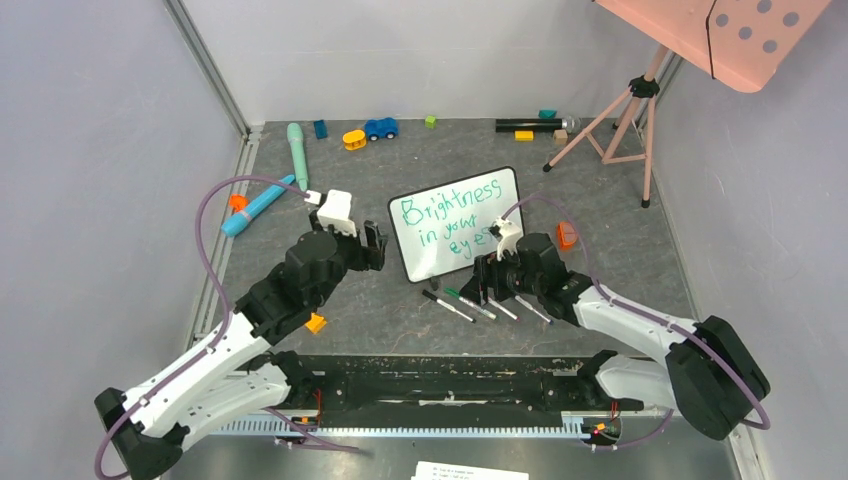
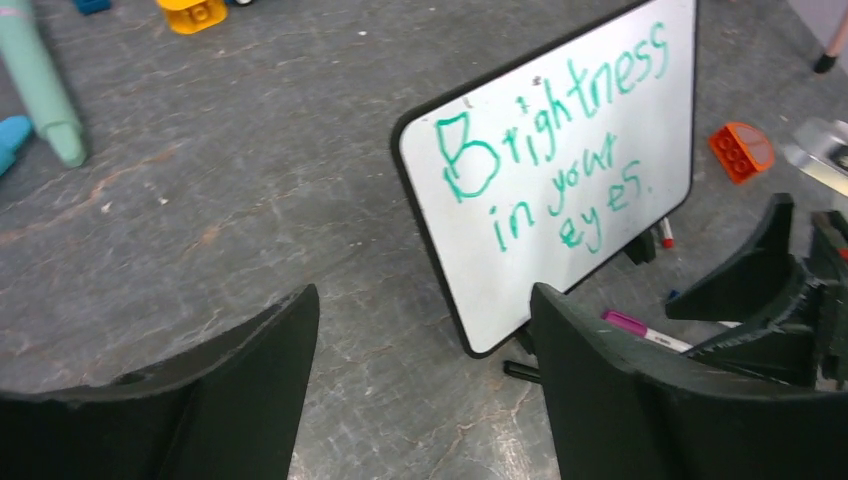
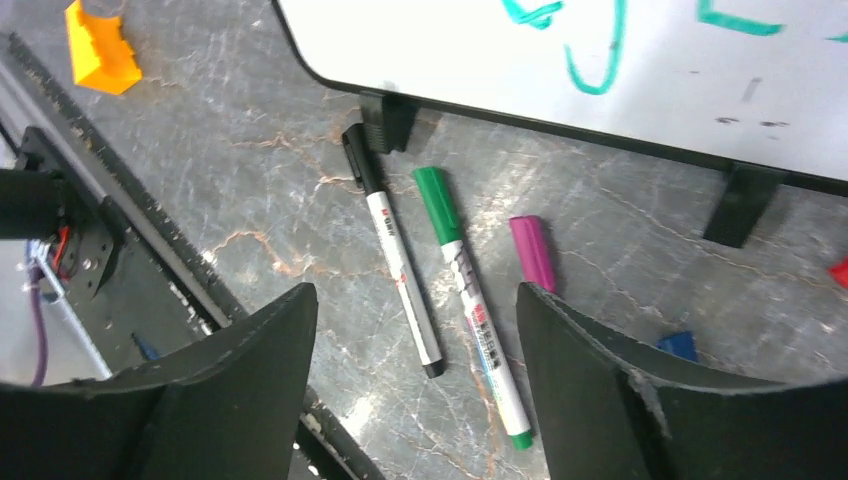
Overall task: Write a sentence on the whiteboard
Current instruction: Place the whiteboard marker at the center of the board, then reset both arms
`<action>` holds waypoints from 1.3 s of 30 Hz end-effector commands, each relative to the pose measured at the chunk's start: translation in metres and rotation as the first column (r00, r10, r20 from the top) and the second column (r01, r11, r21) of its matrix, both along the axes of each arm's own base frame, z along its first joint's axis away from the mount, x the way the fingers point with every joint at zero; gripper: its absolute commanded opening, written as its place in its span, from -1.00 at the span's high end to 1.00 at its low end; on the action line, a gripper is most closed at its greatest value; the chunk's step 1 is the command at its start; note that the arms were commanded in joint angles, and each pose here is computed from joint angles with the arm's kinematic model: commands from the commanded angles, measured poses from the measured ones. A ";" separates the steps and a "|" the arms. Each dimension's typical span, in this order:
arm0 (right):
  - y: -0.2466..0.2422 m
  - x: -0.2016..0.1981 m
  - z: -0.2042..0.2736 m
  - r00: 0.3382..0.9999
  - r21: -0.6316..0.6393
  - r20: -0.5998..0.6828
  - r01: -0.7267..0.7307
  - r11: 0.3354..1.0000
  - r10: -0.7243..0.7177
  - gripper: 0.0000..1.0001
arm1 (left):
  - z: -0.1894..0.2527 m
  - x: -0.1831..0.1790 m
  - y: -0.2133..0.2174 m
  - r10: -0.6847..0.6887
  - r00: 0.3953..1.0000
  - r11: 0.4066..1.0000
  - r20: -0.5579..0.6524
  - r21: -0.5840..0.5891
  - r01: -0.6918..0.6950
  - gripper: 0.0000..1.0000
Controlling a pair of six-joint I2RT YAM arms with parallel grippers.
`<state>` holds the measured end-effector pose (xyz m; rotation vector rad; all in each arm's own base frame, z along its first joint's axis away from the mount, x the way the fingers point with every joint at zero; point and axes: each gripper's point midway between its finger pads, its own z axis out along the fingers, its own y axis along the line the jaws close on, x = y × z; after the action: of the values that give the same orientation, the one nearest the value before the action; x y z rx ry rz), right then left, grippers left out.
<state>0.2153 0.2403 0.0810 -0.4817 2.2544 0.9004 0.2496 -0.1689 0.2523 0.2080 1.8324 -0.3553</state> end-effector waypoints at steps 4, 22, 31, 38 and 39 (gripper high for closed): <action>-0.038 0.034 0.023 0.950 -0.019 0.189 0.255 0.967 -0.247 -0.52 | -0.005 0.009 0.044 0.216 0.976 0.976 -0.019 0.000 -0.216 -0.88; -0.279 0.029 0.048 0.167 0.013 0.819 0.951 0.309 -0.549 -0.67 | -0.066 0.073 0.158 0.581 0.792 0.805 0.186 0.007 -0.593 -0.99; -0.283 0.024 0.031 0.187 0.058 0.856 0.892 0.449 -0.482 -0.59 | -0.094 0.097 0.154 0.464 0.830 0.859 0.311 0.072 -0.507 -0.94; -0.279 0.050 0.027 0.235 0.044 0.831 0.876 0.480 -0.504 -0.62 | -0.094 0.100 0.156 0.425 0.823 0.854 0.378 0.135 -0.503 -0.94; -0.276 0.059 0.013 0.294 -0.011 0.811 0.872 0.490 -0.505 -0.63 | -0.095 0.100 0.152 0.398 0.841 0.868 0.366 0.145 -0.474 -0.94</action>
<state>0.3123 -0.0412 0.1108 0.1105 1.5544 -0.4383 0.3450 -0.0146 0.1318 -0.0795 1.6260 0.1977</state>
